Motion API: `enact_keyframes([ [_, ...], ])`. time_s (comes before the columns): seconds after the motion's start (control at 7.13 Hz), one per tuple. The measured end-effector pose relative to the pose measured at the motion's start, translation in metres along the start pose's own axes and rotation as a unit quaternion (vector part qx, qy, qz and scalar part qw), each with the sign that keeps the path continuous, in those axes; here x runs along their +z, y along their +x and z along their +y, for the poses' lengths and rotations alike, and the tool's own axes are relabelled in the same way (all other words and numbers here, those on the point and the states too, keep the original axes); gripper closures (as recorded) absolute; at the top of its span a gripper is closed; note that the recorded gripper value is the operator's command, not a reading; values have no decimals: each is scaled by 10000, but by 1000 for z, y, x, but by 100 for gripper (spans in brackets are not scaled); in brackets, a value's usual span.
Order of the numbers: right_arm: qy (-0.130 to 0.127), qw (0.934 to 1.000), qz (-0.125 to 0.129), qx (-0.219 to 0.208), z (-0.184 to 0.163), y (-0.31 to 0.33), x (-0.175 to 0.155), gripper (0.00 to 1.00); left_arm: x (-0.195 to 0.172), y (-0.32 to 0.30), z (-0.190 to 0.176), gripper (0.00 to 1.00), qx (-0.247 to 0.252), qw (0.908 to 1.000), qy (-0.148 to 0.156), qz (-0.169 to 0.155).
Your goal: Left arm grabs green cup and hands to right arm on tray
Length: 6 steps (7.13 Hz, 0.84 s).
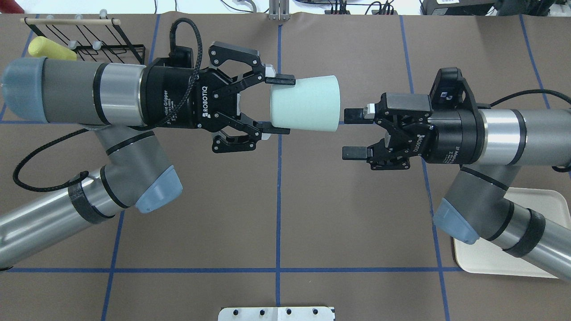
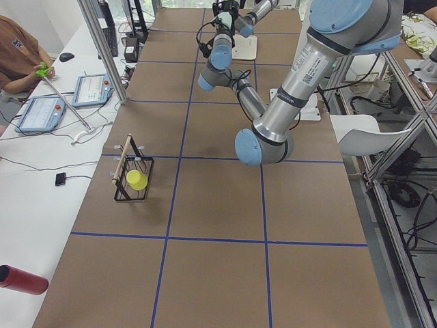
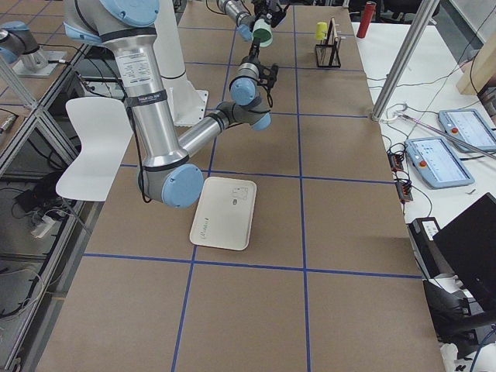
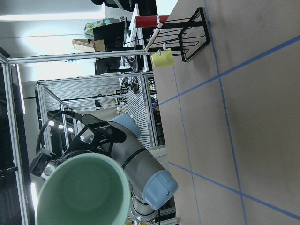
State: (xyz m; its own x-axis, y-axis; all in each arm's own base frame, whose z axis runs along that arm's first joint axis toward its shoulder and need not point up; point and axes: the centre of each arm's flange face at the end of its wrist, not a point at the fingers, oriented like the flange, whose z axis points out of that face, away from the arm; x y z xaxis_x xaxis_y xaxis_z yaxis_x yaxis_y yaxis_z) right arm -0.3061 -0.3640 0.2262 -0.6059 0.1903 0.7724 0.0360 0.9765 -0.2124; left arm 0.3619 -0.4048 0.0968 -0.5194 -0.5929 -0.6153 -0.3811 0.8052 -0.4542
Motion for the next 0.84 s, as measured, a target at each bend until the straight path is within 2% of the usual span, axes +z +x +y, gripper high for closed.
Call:
enact_keyframes([
  [0.28,10,9998,-180,93,5,3,4,5,6,-5,10,100,-40,9999,-119,-8],
  [0.56,10,9997,-218,112,7,4,5,12,12,-12,15,100,-184,9997,-157,45],
  [0.84,-126,9993,-342,101,14,7,5,35,16,-13,16,100,-251,9995,-139,127],
])
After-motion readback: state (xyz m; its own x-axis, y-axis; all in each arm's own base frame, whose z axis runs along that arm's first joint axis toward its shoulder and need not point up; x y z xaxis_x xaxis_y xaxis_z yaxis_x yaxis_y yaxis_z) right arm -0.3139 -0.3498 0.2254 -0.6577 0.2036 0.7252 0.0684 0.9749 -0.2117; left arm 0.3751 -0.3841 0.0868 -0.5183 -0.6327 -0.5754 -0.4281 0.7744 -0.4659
